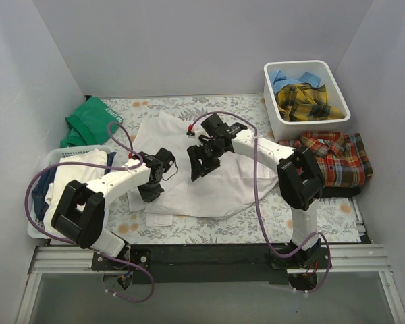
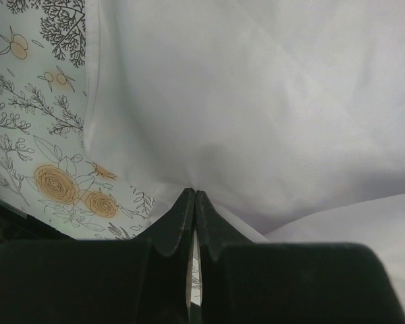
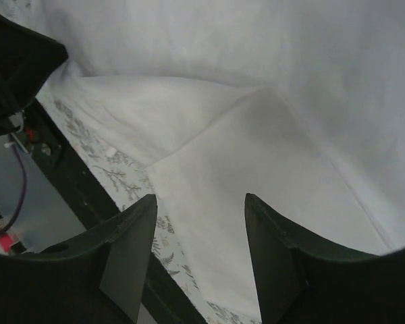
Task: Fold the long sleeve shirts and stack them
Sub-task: Fold the shirt
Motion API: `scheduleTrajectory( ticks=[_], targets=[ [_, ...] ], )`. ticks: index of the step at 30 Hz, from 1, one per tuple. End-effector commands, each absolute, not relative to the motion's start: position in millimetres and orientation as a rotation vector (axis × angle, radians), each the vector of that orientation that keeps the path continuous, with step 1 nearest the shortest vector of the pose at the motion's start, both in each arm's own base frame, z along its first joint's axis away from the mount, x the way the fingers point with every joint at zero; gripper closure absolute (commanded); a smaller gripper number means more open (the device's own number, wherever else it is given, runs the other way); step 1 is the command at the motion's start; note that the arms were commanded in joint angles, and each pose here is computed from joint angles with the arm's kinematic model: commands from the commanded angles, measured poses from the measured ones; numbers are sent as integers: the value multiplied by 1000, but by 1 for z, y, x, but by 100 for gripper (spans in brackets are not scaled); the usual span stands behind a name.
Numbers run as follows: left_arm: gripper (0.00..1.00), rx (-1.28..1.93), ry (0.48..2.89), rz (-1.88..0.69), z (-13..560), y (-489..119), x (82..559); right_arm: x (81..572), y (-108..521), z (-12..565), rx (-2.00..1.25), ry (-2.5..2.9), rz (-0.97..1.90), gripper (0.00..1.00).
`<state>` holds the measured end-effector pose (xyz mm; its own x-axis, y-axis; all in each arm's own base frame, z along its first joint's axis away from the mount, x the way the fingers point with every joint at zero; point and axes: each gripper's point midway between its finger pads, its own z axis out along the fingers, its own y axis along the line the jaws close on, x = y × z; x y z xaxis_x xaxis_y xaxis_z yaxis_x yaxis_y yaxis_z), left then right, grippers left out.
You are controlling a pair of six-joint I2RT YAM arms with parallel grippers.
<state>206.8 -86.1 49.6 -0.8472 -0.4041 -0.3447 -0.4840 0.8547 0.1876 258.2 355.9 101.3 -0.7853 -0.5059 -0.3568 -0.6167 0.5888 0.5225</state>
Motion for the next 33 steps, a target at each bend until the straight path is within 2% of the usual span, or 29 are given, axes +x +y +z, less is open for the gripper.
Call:
scheduleTrajectory(
  ticks=[1, 17, 28, 33],
  targets=[
    [100, -661, 2699, 295, 59, -93, 218, 246, 393, 116, -973, 2590, 1240, 37],
    [100, -638, 2684, 267, 64, -94, 221, 230, 416, 84, -947, 2688, 1307, 36],
    [100, -639, 2686, 257, 66, -94, 219, 239, 430, 58, -919, 2708, 1348, 27],
    [100, -644, 2685, 250, 66, -95, 218, 242, 431, 63, -897, 2680, 1338, 29]
  ],
)
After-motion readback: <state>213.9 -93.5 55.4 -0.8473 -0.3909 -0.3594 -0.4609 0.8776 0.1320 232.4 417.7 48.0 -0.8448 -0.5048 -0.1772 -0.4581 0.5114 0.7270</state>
